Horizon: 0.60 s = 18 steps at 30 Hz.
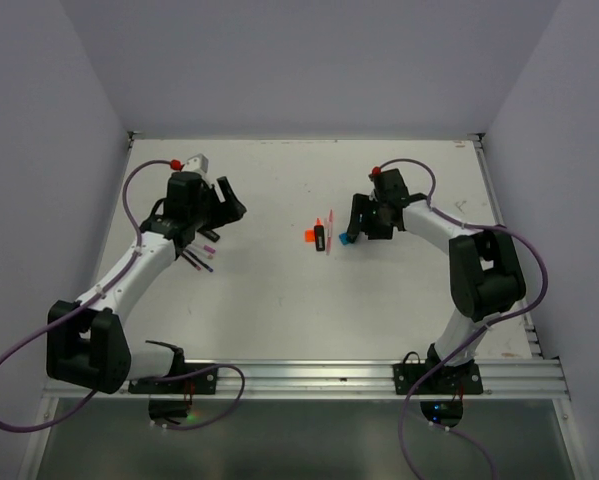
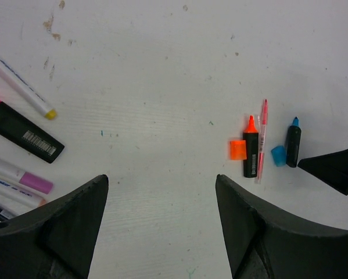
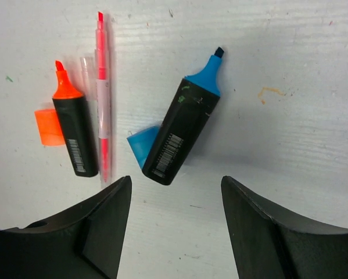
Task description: Open the pen caps
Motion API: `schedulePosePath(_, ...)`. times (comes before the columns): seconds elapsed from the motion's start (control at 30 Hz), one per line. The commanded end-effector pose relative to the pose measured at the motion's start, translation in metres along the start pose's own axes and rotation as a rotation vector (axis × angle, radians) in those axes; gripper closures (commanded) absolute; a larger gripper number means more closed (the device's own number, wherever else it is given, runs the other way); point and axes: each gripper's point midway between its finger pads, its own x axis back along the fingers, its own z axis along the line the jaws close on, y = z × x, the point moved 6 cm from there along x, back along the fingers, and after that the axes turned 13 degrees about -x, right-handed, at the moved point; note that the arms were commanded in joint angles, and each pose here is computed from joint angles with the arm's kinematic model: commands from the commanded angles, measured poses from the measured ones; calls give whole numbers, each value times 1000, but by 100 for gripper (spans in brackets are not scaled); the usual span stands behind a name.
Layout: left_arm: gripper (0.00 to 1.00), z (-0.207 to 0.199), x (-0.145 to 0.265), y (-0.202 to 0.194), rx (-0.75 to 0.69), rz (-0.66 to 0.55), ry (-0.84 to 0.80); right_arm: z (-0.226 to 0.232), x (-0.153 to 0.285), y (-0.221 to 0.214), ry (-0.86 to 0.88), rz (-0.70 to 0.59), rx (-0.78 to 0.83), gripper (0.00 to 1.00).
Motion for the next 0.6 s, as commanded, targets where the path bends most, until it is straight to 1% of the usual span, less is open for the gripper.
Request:
schedulePosePath(0.0,22,6,10,3,-36,-29,20,19,14,25,55,-95,-31,33)
schedulePosePath(0.27,22,10,10,-3,-30,-16,32,11,-13,36,-39,-104,-60,35)
schedulePosePath(0.37,23,11,11,-3,-36,-18,31,6,-22,32,-66,-89,-50,41)
schedulePosePath(0.43,23,12,12,-4,-37,-16,35,2,-24,29,-75,-77,-39,48)
schedulePosePath(0.47,23,12,12,-5,-38,-17,39,1,-25,27,-75,-74,-36,49)
schedulePosePath(0.57,23,13,13,-6,-39,-16,42,1,-25,22,-42,-65,-15,55)
